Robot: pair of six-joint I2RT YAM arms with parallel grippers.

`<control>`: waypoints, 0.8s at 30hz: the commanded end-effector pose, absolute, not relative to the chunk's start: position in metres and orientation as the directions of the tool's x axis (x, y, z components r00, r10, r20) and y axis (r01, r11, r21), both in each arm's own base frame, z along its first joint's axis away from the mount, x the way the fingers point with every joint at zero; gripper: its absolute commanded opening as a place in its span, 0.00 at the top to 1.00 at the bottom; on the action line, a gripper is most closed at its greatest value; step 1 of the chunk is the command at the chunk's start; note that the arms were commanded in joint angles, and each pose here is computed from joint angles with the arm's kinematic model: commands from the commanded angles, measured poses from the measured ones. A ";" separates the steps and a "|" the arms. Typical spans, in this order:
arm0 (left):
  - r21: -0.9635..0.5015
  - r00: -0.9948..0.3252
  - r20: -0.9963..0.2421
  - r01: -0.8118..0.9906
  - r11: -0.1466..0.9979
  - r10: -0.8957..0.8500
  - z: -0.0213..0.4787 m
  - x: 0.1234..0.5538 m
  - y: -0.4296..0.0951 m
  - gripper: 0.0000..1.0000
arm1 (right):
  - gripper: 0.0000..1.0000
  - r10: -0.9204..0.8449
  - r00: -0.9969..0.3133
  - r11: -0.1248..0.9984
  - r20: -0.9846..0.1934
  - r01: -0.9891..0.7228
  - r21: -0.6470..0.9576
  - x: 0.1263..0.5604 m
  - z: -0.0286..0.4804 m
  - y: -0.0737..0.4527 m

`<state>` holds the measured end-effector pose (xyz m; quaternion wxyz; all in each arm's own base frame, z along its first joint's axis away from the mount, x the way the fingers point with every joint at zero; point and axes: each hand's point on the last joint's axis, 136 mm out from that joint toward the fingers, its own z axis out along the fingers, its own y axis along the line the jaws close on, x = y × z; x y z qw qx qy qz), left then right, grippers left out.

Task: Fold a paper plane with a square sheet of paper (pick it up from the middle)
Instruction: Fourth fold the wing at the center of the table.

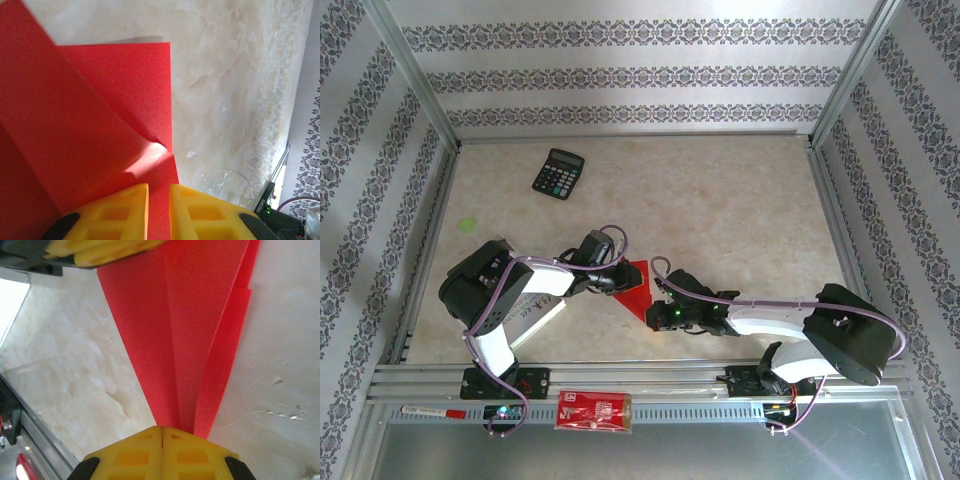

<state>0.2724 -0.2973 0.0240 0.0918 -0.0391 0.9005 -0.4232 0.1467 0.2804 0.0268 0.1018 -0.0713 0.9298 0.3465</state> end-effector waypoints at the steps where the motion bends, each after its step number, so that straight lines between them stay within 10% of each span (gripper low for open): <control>1: -0.677 -0.983 -0.080 -0.070 0.732 -0.168 -0.011 0.261 -0.269 0.82 | 0.99 -0.052 -0.972 0.742 -0.228 -0.191 0.642 0.146 0.023 0.280; 24: -0.674 -0.983 -0.077 -0.072 0.735 -0.167 -0.012 0.260 -0.268 0.82 | 1.00 -0.056 -0.982 0.786 -0.179 -0.154 0.598 0.133 -0.001 0.269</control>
